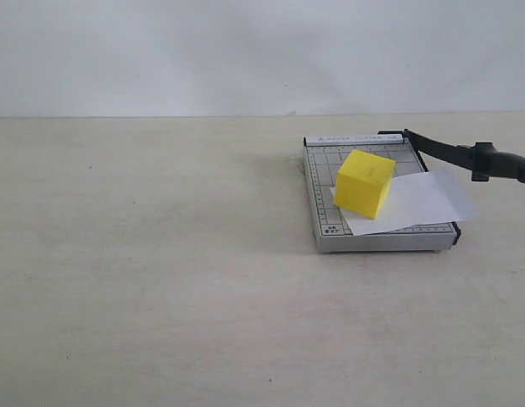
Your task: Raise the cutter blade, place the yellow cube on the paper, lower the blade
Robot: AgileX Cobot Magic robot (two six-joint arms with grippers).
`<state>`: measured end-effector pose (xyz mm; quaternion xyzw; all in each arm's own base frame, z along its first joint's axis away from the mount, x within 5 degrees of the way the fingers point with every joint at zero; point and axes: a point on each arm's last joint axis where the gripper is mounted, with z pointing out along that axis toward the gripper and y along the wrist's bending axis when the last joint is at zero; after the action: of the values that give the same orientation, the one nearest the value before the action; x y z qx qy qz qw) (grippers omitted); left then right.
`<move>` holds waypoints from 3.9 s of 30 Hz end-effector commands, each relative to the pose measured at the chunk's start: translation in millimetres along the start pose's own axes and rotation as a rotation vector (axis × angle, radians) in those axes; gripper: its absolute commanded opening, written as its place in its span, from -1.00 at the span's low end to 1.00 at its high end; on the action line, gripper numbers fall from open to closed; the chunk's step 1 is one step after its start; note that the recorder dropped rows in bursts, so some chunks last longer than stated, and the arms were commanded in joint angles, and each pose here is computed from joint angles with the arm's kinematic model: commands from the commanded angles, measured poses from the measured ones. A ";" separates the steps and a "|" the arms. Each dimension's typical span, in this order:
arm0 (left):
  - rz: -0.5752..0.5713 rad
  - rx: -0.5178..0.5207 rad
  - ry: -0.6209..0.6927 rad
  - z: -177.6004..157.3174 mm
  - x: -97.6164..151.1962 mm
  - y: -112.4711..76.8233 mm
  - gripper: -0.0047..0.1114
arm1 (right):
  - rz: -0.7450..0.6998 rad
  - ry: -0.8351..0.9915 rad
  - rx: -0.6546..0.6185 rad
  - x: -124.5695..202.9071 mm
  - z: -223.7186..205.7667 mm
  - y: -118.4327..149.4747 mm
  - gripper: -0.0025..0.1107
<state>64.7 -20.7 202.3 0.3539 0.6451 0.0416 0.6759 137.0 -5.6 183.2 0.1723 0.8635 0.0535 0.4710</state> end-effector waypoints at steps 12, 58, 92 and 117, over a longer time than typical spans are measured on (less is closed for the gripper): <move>-0.052 -0.408 0.194 -15.2 14.5 24.1 -0.84 | -0.010 -0.010 0.014 0.3 -0.1 -1.8 -0.96; -0.066 -0.621 0.279 -28.0 18.9 32.9 -0.84 | -0.431 0.264 -0.146 -171.0 30.5 84.9 0.33; 0.056 -0.308 0.072 -12.2 -0.6 9.2 -0.84 | -0.381 0.619 -0.172 -141.7 74.5 85.8 0.07; -0.020 -0.149 0.275 -12.0 18.4 -5.4 -0.84 | -0.362 0.688 -0.151 -99.0 84.1 70.0 -0.96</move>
<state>54.7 -10.6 182.6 0.2932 0.7349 0.1281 0.5980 280.7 15.9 246.7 -0.0493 0.9780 0.0674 0.1913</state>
